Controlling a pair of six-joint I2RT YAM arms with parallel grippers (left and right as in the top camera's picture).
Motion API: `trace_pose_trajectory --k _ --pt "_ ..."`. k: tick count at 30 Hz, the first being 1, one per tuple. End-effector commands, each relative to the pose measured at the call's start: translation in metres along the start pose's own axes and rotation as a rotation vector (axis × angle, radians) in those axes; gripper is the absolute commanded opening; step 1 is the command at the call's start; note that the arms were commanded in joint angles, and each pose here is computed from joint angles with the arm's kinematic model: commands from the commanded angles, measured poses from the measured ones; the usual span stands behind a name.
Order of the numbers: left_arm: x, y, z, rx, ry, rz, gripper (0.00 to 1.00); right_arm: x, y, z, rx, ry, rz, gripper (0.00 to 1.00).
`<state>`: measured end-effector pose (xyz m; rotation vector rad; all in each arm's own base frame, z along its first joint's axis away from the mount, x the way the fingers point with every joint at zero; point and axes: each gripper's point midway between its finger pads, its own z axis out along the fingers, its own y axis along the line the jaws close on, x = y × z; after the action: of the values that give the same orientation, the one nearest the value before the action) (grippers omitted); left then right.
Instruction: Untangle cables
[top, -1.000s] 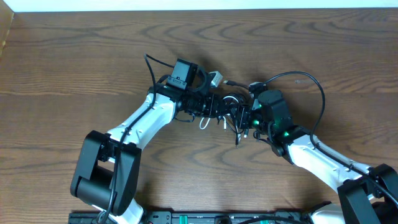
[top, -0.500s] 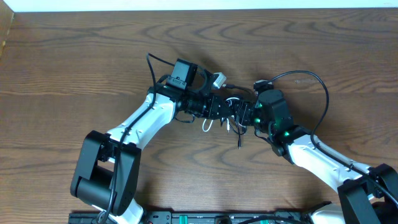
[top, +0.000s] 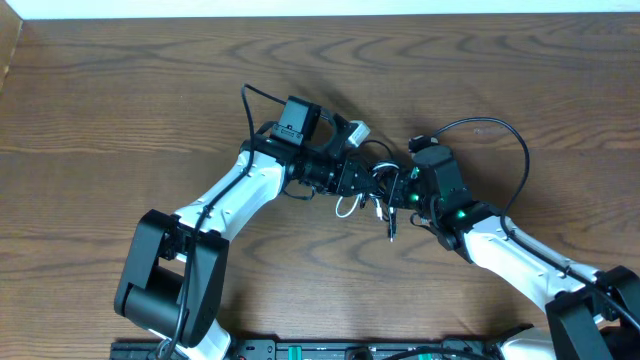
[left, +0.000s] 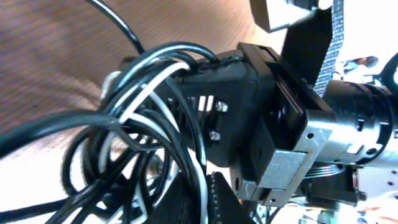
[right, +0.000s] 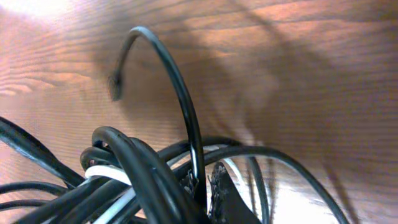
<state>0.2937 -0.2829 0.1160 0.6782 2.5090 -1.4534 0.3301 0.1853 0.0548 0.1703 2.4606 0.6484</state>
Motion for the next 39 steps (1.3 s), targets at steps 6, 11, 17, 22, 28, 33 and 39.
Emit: trace_pose_trajectory --k 6,11,17,22,28,33,39 --pt "-0.017 0.059 -0.019 -0.386 -0.076 0.036 0.07 0.003 -0.061 -0.006 0.196 0.039 -0.032 0.01" --pt "-0.020 0.099 -0.042 -0.649 -0.141 -0.084 0.08 0.014 -0.079 -0.011 0.221 0.117 -0.073 0.01" --pt "-0.017 0.135 -0.079 -0.936 -0.215 -0.185 0.08 0.022 -0.102 -0.020 0.268 0.180 -0.084 0.01" --pt "-0.016 0.130 -0.072 -0.891 -0.212 -0.205 0.10 0.029 -0.093 -0.020 0.186 0.223 -0.050 0.01" --pt "-0.006 0.045 -0.013 -0.298 -0.019 0.126 0.49 0.026 -0.079 -0.019 0.095 0.223 0.134 0.01" --pt "0.008 0.009 -0.006 -0.075 0.032 0.249 0.67 0.009 -0.051 -0.022 -0.113 0.219 0.287 0.01" --pt "0.013 0.002 0.002 -0.062 0.055 0.300 0.68 0.004 -0.042 -0.025 -0.173 0.226 0.364 0.01"
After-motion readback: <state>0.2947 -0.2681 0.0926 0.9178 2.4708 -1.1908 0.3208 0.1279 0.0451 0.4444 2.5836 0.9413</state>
